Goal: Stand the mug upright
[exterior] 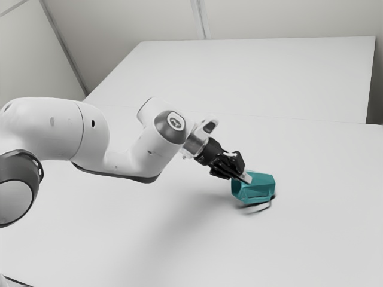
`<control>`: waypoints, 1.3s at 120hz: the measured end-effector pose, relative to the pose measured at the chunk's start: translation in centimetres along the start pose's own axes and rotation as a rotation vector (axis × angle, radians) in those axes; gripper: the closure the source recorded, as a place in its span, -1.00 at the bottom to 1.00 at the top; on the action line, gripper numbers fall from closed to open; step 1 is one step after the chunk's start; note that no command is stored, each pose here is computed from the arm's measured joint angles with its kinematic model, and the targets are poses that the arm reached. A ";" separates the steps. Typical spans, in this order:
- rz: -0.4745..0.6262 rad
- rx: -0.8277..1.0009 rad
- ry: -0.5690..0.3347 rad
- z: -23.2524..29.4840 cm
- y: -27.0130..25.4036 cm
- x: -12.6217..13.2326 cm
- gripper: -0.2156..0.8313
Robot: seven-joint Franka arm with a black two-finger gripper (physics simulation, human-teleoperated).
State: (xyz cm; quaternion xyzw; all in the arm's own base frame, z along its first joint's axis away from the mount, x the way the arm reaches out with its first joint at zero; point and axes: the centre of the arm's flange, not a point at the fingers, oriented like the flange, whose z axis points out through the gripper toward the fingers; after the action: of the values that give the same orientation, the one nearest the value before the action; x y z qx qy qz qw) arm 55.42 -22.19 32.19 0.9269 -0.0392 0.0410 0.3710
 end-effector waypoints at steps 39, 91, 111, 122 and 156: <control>0.052 0.007 0.007 -0.7 1.7 0.4 0.90; 0.198 0.230 0.001 -8.0 0.9 1.8 0.91; 0.214 0.341 -0.002 -11.9 -1.8 2.5 0.91; 0.212 0.402 -0.017 -13.9 -3.7 2.7 0.91; 0.271 0.598 -0.114 -16.9 -6.1 3.2 0.91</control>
State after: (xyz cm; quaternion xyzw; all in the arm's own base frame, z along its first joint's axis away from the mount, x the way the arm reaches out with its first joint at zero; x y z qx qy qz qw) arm 58.45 -6.25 40.54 0.9819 -0.1691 0.0480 0.0710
